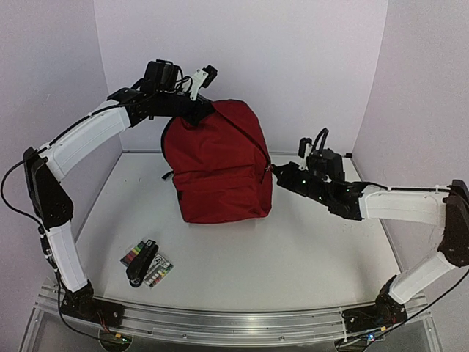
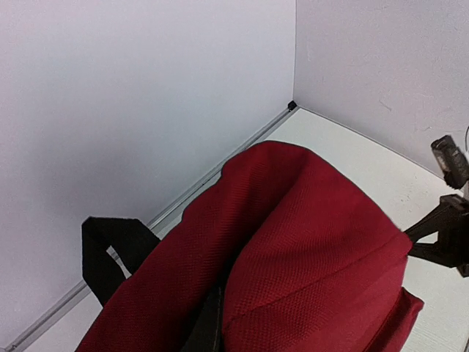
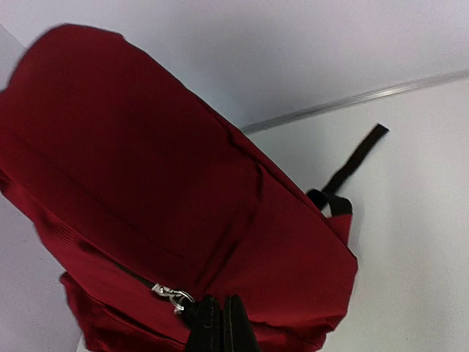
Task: Pack the student bag
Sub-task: Zip the student bag at the center of the board, then unzip the student bag at the center of the board.
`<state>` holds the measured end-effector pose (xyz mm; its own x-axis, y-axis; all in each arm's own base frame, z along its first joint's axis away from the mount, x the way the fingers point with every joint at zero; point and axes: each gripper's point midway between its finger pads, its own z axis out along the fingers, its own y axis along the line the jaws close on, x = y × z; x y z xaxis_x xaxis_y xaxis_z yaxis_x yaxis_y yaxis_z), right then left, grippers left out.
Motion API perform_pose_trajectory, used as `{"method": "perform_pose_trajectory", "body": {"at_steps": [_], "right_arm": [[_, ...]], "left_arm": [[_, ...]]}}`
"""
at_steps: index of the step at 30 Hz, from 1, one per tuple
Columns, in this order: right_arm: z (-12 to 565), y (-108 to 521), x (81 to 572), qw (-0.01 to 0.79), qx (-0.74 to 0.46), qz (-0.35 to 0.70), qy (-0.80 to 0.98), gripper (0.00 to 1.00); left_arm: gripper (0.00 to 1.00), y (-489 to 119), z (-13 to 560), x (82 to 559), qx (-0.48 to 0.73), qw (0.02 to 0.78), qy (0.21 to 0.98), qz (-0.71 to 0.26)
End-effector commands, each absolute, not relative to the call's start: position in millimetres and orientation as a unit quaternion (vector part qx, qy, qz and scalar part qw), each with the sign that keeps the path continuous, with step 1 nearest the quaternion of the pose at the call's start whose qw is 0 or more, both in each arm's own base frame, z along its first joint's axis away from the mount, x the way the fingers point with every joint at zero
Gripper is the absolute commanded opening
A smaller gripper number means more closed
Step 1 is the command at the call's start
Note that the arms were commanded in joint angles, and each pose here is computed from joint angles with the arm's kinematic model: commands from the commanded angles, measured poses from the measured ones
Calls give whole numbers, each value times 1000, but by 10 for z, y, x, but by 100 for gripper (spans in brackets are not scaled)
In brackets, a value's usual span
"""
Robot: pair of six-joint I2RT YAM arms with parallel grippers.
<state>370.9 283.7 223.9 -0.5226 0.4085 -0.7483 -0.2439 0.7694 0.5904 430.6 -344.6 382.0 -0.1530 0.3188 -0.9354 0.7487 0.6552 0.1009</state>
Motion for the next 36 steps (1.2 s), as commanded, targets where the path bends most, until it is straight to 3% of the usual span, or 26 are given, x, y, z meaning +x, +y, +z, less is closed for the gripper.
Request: {"method": "perform_pose_trajectory", "body": {"at_steps": [1, 7, 9, 10, 11, 12, 14, 17, 19, 26, 31, 36], "right_arm": [[1713, 2786, 3780, 457, 90, 318, 826, 0], [1660, 2847, 3883, 462, 91, 314, 824, 0], [1724, 2934, 3928, 462, 82, 324, 822, 0], [1767, 2979, 3939, 462, 76, 331, 820, 0], [1817, 3018, 3939, 462, 69, 338, 817, 1], [1864, 3044, 3932, 462, 62, 343, 815, 8], [1996, 3067, 3893, 469, 43, 353, 808, 30], [2144, 3060, 3760, 478, 5, 361, 801, 56], [2223, 3016, 3657, 484, -12, 365, 796, 66], [2261, 2744, 3342, 485, -20, 357, 798, 83], [2373, 2791, 3119, 475, -58, 393, 785, 94], [2306, 2953, 3060, 463, -88, 400, 786, 97]], "left_arm": [[0, -2977, 4641, 4520, 267, 639, 697, -186], [0, -2988, 4708, 4504, 265, 642, 692, -198], [4, -3085, 4627, 4437, 290, 625, 691, -220], [12, -3135, 4581, 4384, 303, 613, 691, -234], [28, -3179, 4531, 4320, 315, 600, 692, -250], [43, -3213, 4463, 4253, 325, 584, 695, -265], [70, -3229, 4452, 4071, 332, 564, 695, -298], [89, -3151, 4397, 3852, 317, 541, 707, -326], [97, -3053, 4451, 3688, 298, 533, 715, -341], [100, -2651, 4281, 3327, 224, 489, 774, -334], [100, -2385, 3827, 3119, 162, 453, 816, -321], [100, -2246, 3347, 2904, 129, 418, 838, -326]]}}
